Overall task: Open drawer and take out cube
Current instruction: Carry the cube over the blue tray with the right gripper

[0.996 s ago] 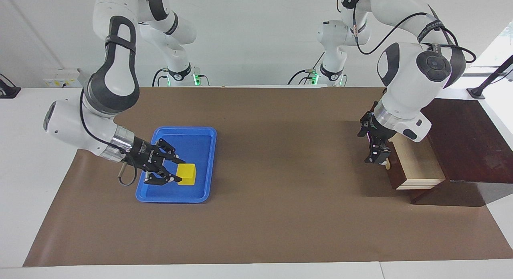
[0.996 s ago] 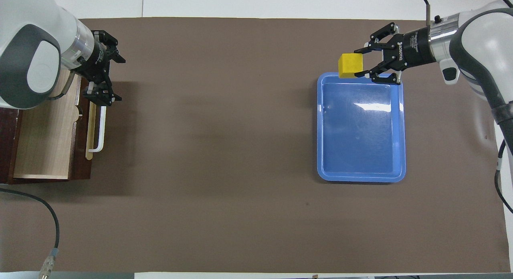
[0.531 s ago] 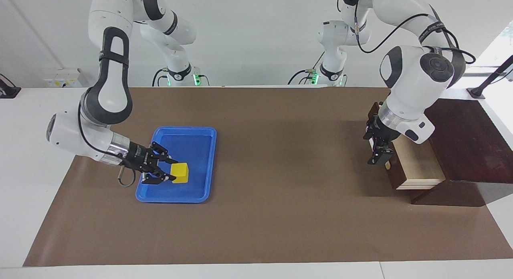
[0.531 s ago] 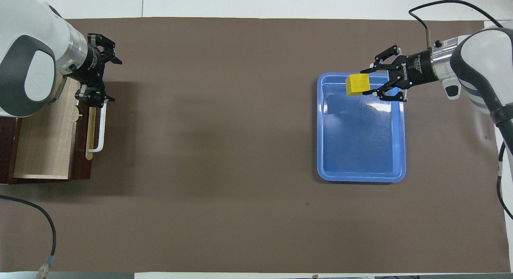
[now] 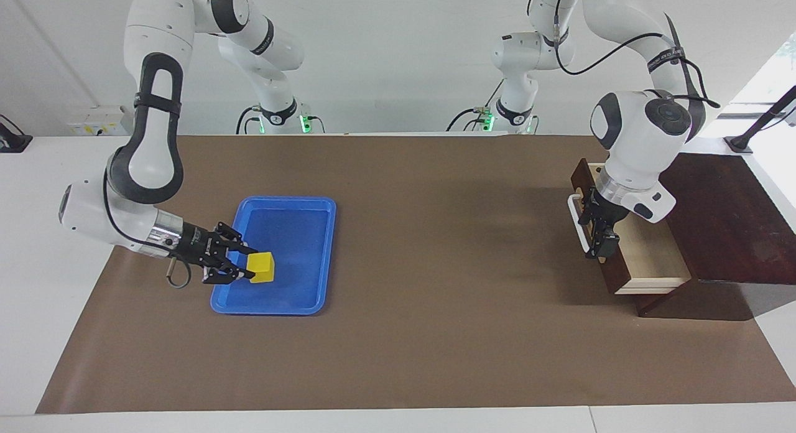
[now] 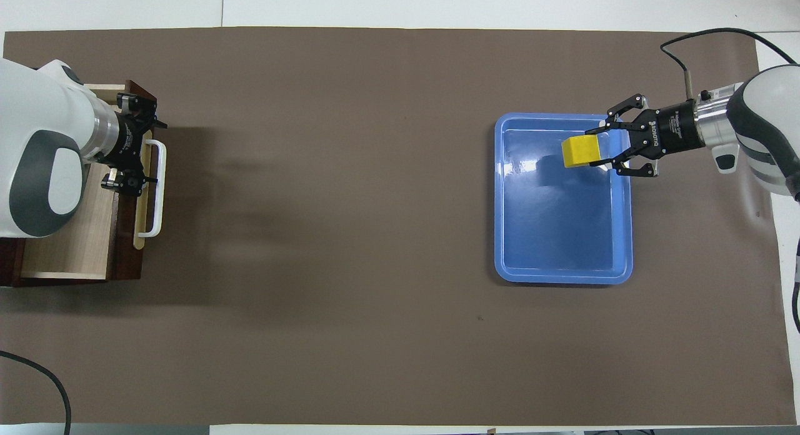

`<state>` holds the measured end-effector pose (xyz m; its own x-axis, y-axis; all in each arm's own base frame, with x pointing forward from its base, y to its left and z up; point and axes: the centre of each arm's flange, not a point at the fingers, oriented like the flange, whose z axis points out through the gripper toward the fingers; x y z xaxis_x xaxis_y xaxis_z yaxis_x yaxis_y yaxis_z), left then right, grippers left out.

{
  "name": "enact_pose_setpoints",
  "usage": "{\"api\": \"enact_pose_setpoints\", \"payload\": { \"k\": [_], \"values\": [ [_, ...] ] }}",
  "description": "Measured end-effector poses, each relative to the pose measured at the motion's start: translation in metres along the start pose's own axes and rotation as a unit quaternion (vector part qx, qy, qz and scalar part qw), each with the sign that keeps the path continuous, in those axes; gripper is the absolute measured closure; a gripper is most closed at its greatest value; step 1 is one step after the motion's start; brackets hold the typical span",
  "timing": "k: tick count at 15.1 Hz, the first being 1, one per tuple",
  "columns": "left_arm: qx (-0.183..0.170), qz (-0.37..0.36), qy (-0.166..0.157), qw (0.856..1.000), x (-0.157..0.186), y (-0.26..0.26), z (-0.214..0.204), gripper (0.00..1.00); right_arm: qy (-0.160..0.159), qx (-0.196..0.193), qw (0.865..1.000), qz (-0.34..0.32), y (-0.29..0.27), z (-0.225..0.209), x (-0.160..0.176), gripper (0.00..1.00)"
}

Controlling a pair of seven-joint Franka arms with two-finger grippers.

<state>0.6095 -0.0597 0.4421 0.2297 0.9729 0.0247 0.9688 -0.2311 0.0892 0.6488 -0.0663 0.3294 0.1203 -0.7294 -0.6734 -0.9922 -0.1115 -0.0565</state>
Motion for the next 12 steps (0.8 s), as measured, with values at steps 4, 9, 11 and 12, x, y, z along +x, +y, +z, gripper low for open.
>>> {"api": "enact_pose_setpoints", "payload": {
  "k": [4, 9, 11, 12],
  "values": [
    [0.001, 0.002, 0.002, 1.000, 0.011, -0.009, 0.001, 0.00, 0.008, -0.018, 0.999, -0.030, 0.020, 0.007, 0.035, 0.44],
    [0.001, 0.003, 0.002, 1.000, 0.010, -0.010, 0.003, 0.00, 0.010, -0.019, 0.999, -0.027, 0.027, 0.007, 0.055, 0.44],
    [0.001, 0.003, 0.002, 1.000, 0.010, -0.010, 0.003, 0.00, 0.010, -0.019, 0.999, -0.026, 0.027, 0.007, 0.055, 0.44],
    [0.001, 0.003, 0.002, 1.000, 0.011, -0.010, 0.003, 0.00, 0.010, -0.019, 0.999, -0.026, 0.027, 0.007, 0.055, 0.44]
  ]
}}
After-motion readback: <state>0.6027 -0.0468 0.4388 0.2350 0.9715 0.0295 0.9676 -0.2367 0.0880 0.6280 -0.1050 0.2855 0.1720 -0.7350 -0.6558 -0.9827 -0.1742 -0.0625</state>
